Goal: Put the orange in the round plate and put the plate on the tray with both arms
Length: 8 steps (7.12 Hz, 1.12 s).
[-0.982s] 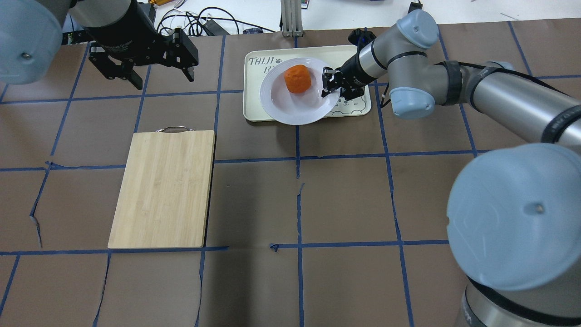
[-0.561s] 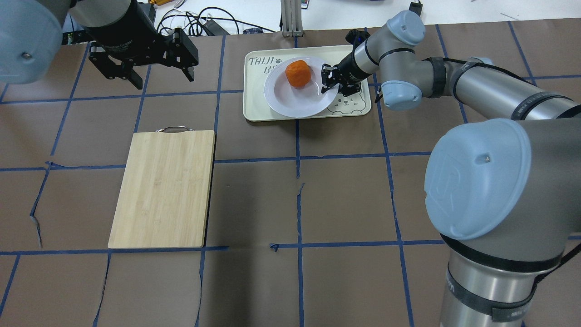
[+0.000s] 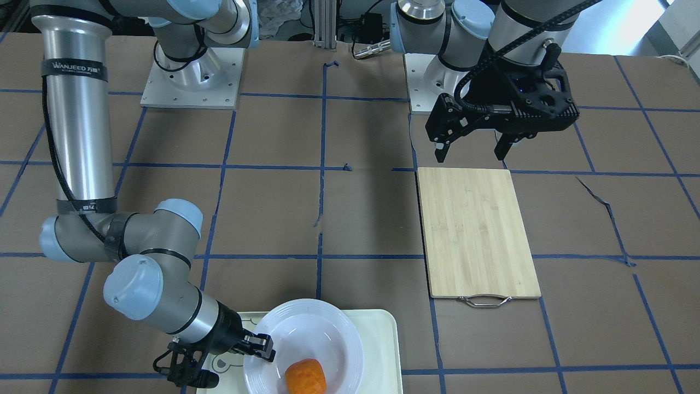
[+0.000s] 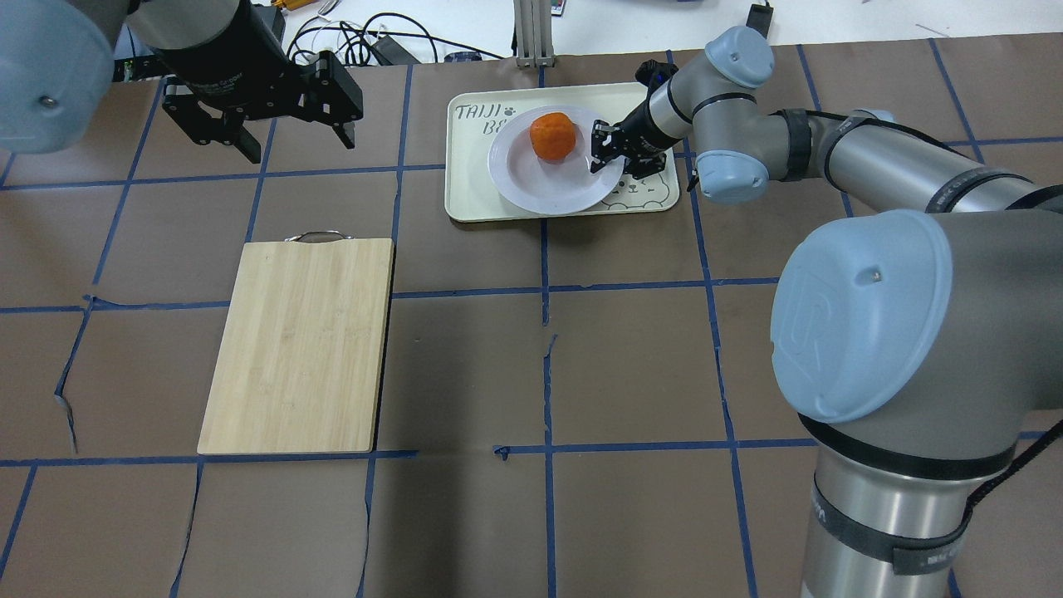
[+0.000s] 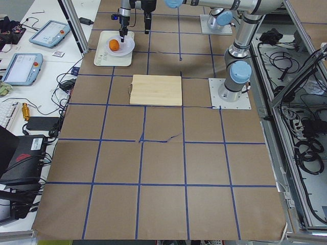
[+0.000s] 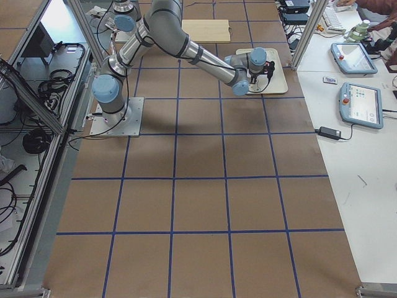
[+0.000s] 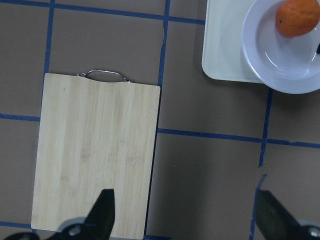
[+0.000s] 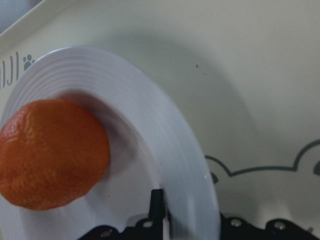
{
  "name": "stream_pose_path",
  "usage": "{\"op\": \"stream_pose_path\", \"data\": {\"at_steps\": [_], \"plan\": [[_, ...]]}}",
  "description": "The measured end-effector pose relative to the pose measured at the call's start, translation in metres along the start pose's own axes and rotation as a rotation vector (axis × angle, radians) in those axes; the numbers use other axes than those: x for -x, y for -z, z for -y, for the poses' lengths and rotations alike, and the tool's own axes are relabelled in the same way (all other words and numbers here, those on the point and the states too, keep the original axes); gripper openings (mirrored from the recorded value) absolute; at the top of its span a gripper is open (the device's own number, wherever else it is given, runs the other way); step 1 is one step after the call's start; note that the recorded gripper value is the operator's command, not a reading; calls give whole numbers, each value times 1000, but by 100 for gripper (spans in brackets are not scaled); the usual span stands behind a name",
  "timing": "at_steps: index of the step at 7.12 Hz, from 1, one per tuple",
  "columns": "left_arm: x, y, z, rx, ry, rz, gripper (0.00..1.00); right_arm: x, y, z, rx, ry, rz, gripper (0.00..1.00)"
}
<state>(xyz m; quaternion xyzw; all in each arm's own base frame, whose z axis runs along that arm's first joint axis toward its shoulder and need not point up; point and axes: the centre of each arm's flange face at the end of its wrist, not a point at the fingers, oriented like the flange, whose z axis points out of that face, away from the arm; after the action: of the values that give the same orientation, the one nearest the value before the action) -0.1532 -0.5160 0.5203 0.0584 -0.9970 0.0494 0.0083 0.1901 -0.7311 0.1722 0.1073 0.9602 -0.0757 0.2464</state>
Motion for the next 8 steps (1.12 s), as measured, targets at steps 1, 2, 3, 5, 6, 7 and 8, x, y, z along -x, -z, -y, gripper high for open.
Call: {"op": "stream_pose_path", "data": {"at_steps": [1,2,3,5,6,7,8], "plan": [[0,0,0,0,0,0,100,1,8,9,-23,21,-40,100],[0,0,0,0,0,0,100,4,24,25,-31,70,-120,100],[0,0,0,0,0,0,100,13,48,44,-1,132,-201,100],[0,0,0,0,0,0,100,41,126,61,122,238,-373,100],[0,0,0,0,0,0,100,56,174,45,186,285,-451,100],[0,0,0,0,0,0,100,73,229,15,220,320,-494,100],[0,0,0,0,0,0,100,86,275,-20,219,336,-510,100]]}}
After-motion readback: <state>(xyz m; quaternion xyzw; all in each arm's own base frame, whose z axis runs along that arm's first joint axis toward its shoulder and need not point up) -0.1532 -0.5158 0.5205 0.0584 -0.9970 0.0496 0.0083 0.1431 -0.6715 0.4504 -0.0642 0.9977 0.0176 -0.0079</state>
